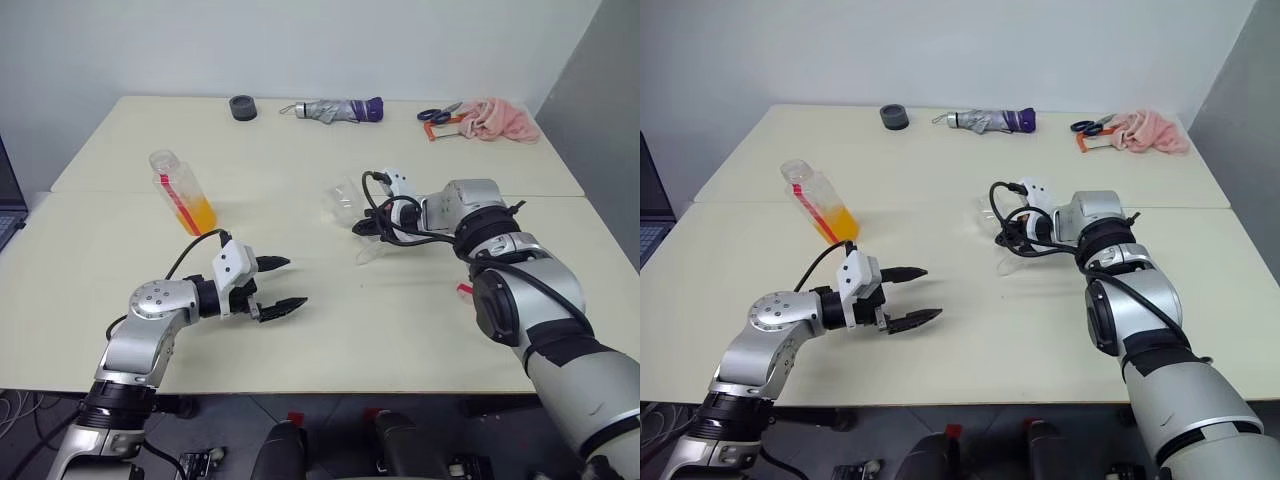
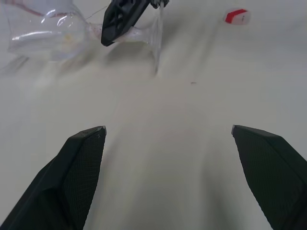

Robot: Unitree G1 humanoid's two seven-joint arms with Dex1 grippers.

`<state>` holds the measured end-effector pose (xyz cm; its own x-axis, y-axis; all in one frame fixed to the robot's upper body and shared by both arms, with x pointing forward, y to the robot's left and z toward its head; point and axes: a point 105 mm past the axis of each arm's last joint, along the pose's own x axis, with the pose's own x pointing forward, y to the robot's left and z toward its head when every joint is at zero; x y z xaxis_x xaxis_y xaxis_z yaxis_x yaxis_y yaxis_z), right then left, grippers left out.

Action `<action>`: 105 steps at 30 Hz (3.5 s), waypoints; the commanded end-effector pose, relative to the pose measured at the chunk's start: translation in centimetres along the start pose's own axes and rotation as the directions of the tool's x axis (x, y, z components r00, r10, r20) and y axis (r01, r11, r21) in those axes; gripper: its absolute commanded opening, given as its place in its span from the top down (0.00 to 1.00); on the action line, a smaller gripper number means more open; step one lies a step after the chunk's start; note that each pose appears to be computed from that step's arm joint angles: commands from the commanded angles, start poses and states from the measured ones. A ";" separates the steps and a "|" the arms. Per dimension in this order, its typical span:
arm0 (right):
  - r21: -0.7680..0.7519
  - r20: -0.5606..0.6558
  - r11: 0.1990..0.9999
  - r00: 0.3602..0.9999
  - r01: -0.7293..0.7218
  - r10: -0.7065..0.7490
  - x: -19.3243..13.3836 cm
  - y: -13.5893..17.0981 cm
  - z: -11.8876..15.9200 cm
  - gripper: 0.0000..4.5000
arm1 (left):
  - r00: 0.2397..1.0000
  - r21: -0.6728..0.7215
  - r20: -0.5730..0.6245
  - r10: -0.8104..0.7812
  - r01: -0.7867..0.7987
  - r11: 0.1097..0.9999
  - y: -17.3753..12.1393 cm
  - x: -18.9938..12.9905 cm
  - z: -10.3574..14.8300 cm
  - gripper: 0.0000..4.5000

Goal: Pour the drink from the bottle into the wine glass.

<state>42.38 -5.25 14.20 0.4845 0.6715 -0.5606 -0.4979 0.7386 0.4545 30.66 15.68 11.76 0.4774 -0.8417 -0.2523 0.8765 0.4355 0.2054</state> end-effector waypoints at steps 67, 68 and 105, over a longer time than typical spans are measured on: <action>-0.551 0.687 0.774 0.696 0.310 0.210 0.4 4.3 -1.9 0.97 | 0.950 -0.020 0.102 0.295 -0.295 0.955 3.8 -2.4 2.7 0.00; -0.565 0.673 0.765 0.709 0.310 0.210 0.9 4.3 -1.9 0.97 | 0.947 -0.016 0.105 0.302 -0.302 0.953 3.9 -2.5 2.8 0.00; -0.587 0.572 0.778 0.794 0.223 0.204 1.3 1.7 -4.8 0.01 | 0.907 0.063 0.252 0.337 -0.364 0.929 4.0 -2.8 8.3 0.00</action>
<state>38.76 -3.19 9.28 0.7001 0.7140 -0.0080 -0.7035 0.6878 -0.1789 32.87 17.20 19.60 0.7172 -0.6963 0.0273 0.6561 0.6880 0.3103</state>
